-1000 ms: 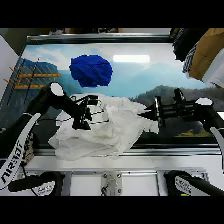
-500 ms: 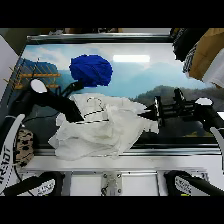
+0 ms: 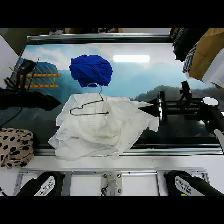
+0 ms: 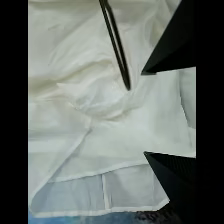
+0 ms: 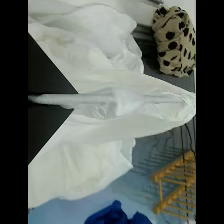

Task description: Fold the clothes and pants, and hang the long-sleeved shirts on hangers.

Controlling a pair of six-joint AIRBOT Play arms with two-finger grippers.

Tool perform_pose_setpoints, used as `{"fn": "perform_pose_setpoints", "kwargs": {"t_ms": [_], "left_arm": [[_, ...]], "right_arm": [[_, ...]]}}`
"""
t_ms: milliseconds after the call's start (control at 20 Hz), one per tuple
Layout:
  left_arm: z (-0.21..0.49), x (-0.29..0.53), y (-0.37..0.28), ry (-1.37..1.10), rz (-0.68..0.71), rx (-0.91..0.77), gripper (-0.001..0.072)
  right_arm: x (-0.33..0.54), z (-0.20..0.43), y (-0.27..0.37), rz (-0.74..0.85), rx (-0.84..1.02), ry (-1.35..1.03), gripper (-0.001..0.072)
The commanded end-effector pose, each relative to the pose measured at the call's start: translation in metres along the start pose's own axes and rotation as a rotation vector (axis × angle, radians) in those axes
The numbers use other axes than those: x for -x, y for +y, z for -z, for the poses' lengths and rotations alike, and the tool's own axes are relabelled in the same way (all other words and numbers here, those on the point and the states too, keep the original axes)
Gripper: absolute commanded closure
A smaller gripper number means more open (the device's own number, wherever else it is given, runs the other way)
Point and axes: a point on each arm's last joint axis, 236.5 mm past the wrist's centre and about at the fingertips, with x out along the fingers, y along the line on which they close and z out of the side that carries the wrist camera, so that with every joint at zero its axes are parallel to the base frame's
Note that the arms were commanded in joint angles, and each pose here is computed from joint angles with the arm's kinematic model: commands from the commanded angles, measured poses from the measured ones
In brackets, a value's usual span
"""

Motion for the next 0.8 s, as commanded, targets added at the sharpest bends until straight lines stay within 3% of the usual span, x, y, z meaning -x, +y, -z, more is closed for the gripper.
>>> {"fn": "perform_pose_setpoints", "kwargs": {"t_ms": [0, 250, 500, 750], "left_arm": [[0.000, 0.023, 0.002, -0.084, -0.049, 0.177, 0.0204], [0.028, -0.022, -0.046, -0.094, 0.065, 0.425, 0.0201], [0.030, -0.080, -0.135, -0.121, 0.263, 0.437, 0.0202], [0.041, -0.137, -0.184, -0.005, 0.297, 0.411, 0.0202]], "right_arm": [[0.018, -0.031, -0.015, 0.126, 0.008, -0.002, 0.0706], [0.030, -0.044, -0.012, 0.205, -0.014, 0.048, 0.0706], [0.030, -0.039, -0.010, 0.203, -0.041, 0.071, 0.0705], [0.030, -0.039, -0.010, 0.204, -0.086, 0.067, 0.0705]]}}
